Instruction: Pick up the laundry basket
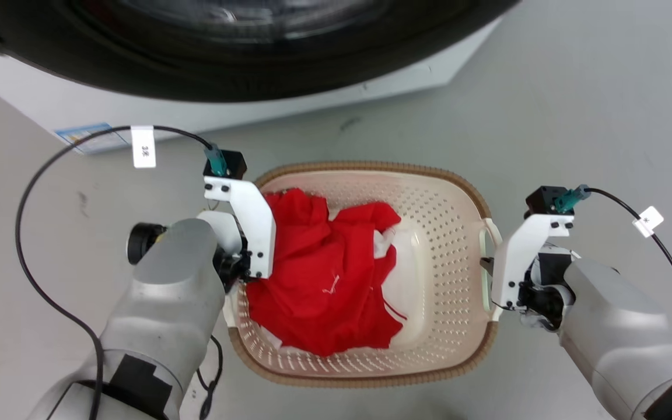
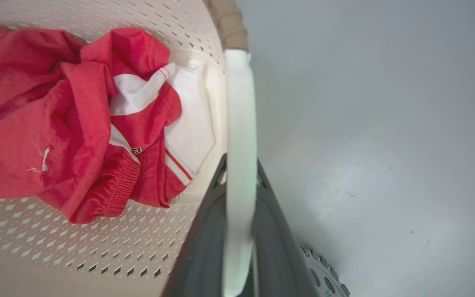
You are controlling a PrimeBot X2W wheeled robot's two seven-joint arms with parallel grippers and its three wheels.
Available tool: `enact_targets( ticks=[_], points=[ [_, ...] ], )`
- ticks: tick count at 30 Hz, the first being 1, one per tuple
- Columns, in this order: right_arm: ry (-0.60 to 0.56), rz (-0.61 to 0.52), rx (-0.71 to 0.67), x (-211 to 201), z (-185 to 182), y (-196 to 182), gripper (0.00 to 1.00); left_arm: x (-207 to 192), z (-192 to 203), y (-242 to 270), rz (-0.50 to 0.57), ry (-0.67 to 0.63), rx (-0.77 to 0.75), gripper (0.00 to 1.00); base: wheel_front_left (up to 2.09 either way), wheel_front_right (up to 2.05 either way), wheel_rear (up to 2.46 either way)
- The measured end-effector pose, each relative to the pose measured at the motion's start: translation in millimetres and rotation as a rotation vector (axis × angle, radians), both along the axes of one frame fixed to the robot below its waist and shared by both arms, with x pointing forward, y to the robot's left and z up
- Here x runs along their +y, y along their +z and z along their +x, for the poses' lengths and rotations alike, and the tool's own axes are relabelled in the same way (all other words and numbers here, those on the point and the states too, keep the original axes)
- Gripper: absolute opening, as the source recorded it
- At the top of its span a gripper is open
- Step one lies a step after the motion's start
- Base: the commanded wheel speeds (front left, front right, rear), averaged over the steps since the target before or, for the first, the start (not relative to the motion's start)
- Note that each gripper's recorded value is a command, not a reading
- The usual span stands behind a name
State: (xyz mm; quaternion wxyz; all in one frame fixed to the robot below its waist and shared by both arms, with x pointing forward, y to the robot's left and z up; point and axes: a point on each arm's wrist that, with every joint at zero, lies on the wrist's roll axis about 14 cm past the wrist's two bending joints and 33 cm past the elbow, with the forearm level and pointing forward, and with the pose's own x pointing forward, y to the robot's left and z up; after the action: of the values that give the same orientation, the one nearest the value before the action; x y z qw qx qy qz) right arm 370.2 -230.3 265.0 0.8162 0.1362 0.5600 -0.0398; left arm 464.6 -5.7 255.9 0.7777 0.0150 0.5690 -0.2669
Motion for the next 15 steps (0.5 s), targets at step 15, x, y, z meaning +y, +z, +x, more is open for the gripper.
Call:
enact_targets(
  ticks=[15],
  points=[
    [0.172,0.038,-0.034,38.4,19.8,47.5,0.0,51.0,-24.7,56.9,0.025,0.137,-0.016,0.0,0.0,0.0,0.0]
  ],
)
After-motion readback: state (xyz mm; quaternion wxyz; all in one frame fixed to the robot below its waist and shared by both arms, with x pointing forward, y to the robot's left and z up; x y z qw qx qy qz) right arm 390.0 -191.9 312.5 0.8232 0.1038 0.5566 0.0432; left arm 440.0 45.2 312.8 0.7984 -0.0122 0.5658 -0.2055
